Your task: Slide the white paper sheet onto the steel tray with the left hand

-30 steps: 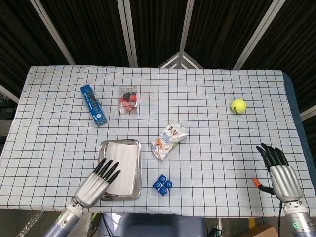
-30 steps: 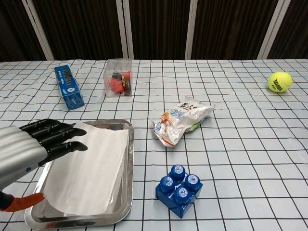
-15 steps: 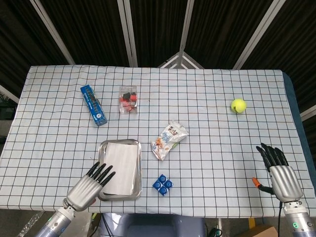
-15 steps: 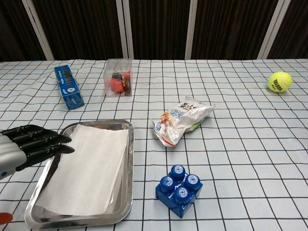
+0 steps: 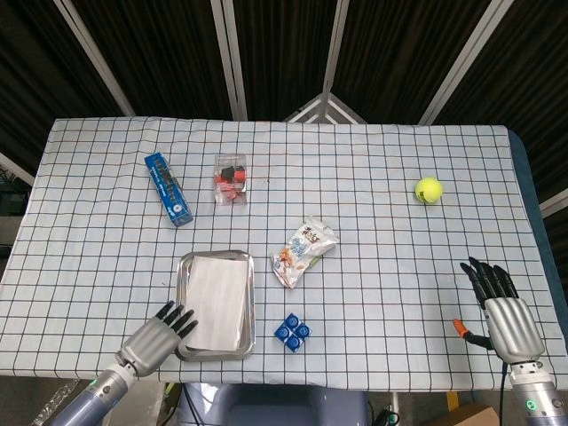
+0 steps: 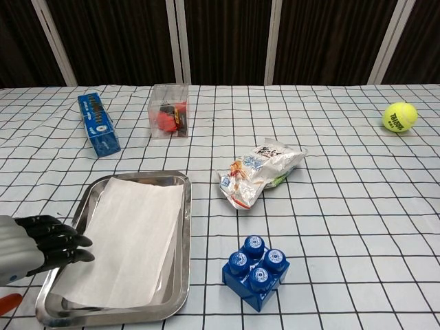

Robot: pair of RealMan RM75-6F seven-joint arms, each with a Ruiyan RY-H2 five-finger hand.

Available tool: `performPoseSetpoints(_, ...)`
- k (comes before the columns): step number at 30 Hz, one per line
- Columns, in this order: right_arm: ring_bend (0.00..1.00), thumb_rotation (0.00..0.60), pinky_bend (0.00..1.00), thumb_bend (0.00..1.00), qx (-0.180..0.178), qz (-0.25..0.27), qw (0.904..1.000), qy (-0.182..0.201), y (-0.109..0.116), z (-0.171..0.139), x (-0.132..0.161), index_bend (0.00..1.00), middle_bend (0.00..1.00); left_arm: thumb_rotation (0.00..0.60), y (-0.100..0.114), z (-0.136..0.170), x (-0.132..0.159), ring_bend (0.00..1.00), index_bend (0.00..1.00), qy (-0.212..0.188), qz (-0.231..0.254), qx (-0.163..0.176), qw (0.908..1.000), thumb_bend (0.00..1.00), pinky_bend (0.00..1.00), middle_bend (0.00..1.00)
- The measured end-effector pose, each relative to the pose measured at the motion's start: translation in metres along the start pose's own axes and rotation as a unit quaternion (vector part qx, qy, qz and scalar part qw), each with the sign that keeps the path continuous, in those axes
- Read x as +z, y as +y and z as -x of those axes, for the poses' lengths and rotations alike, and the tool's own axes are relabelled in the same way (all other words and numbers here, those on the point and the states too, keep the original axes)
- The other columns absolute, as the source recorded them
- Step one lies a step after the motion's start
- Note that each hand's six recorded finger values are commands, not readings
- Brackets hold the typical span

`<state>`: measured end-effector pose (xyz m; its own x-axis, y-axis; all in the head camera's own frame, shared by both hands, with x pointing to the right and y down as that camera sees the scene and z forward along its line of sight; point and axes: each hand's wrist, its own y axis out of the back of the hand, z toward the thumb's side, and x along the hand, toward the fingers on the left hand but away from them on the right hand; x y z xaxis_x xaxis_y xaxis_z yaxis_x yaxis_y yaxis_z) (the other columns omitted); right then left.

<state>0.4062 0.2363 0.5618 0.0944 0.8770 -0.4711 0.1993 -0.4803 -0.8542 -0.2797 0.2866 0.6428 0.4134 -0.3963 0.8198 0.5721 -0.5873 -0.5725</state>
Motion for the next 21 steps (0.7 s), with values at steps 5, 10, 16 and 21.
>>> performPoseSetpoints(5, 0.00, 0.600, 0.00, 0.31, 0.000, -0.001, 1.0000, 0.001, 0.000, 0.000, 0.001, 0.00, 0.00, 0.600, 0.003, -0.005, 0.003, 0.00, 0.00, -0.008, -0.014, -0.014, 0.9998, 0.59, 0.00, 0.00)
performPoseSetpoints(10, 0.00, 0.600, 0.00, 0.31, 0.000, -0.001, 1.0000, 0.002, 0.000, -0.001, 0.001, 0.00, 0.00, 0.600, 0.002, -0.009, 0.011, 0.00, 0.00, -0.010, -0.002, -0.023, 0.9997, 0.59, 0.00, 0.00)
performPoseSetpoints(16, 0.00, 0.600, 0.00, 0.31, 0.000, -0.002, 1.0000, 0.003, 0.000, -0.001, 0.001, 0.00, 0.00, 0.600, 0.003, -0.014, 0.020, 0.00, 0.00, -0.009, 0.018, -0.032, 0.9993, 0.59, 0.00, 0.00)
performPoseSetpoints(21, 0.00, 0.600, 0.00, 0.31, 0.000, -0.002, 1.0000, 0.002, 0.000, -0.001, 0.001, 0.00, 0.00, 0.600, 0.005, -0.018, 0.028, 0.00, 0.00, -0.009, 0.032, -0.035, 0.9988, 0.59, 0.00, 0.00)
